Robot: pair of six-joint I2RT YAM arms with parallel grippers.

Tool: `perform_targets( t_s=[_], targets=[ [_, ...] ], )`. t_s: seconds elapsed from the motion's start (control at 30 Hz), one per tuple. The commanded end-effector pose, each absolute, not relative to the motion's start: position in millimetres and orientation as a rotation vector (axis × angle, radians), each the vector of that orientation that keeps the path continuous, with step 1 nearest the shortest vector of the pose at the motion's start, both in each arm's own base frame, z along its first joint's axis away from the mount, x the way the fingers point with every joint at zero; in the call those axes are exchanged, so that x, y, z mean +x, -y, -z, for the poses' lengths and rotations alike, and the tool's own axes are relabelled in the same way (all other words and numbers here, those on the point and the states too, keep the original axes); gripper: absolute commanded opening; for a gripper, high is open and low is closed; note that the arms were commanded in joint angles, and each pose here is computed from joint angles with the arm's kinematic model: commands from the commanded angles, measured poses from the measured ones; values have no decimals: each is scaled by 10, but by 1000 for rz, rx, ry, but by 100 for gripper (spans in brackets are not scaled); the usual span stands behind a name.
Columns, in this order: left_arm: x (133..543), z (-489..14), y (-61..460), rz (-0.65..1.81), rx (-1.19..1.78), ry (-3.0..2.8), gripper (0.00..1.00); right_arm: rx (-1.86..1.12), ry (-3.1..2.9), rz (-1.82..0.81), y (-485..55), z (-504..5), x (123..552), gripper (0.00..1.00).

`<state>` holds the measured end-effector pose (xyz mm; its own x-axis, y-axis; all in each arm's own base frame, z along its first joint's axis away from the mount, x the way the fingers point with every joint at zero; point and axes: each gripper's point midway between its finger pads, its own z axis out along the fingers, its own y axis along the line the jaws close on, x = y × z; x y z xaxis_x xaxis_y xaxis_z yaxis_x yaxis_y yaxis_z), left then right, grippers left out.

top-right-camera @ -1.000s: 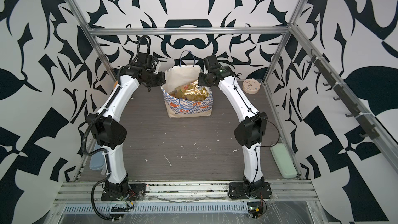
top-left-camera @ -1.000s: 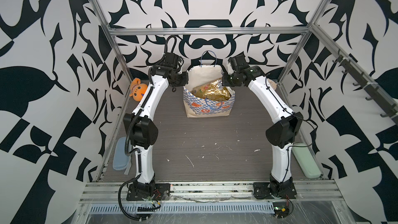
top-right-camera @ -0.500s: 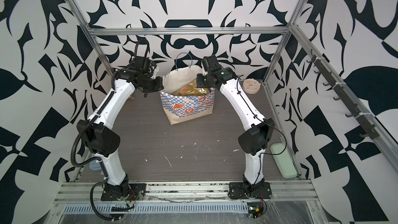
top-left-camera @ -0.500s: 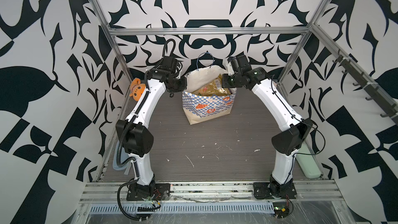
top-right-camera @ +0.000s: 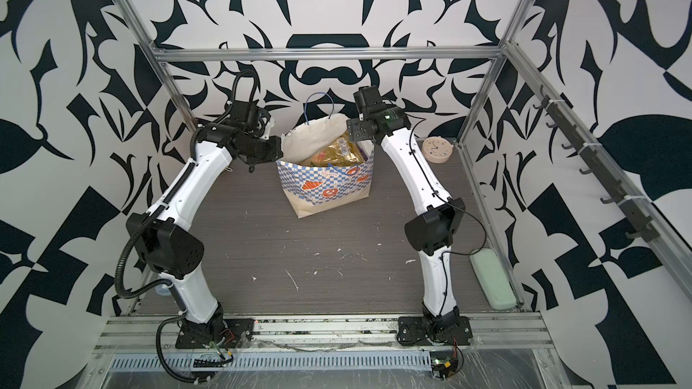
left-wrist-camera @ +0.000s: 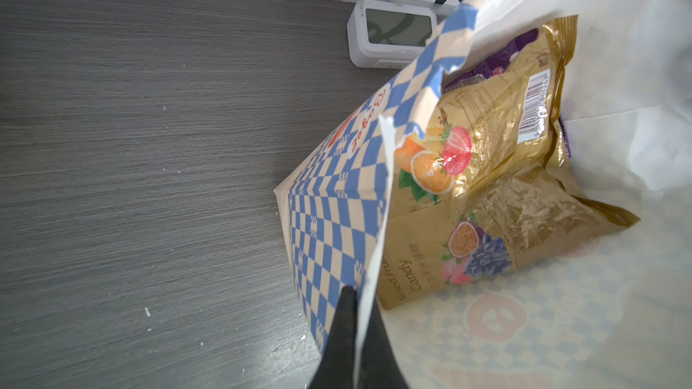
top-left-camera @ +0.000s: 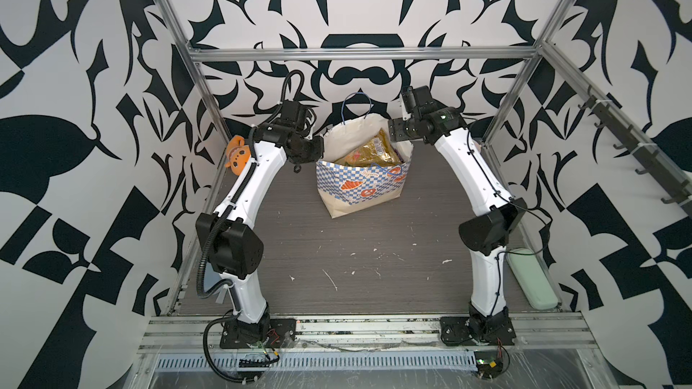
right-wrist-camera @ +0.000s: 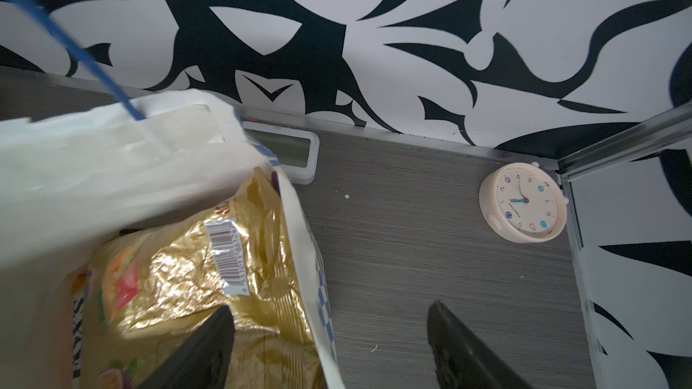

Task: Take the snacks out of the paper bag
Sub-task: Move the paper bag to the center of the table.

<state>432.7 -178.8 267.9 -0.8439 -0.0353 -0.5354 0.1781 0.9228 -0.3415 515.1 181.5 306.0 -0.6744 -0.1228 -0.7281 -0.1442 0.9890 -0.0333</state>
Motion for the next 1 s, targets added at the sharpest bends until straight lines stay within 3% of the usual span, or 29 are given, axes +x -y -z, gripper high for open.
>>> perform_targets(
  t_s=[0.0, 0.17, 0.27, 0.4, 0.63, 0.97],
  targets=[
    [4231, -3073, 1793, 567, 107, -2424, 0, -231, -2391, -131, -1854, -2919, 5156, 82],
    [4177, -3057, 1812, 598, 99, -2426, 0, -283, -2416, -220, -2029, -2735, 5229, 75],
    [4138, -3059, 1802, 612, 83, -2416, 0, -293, -2461, -233, -2054, -2601, 5201, 57],
    [4110, -2980, 1776, 604, 72, -2426, 0, -313, -2502, -284, -2110, -2539, 5086, 24],
    [4282, -2845, 1593, 539, 32, -2442, 0, -320, -2510, -444, -2369, -2627, 4744, 1],
    [4598, -2930, 1251, 460, 25, -2403, 0, -366, -2536, -618, -2840, -2663, 4134, 0]
  ],
)
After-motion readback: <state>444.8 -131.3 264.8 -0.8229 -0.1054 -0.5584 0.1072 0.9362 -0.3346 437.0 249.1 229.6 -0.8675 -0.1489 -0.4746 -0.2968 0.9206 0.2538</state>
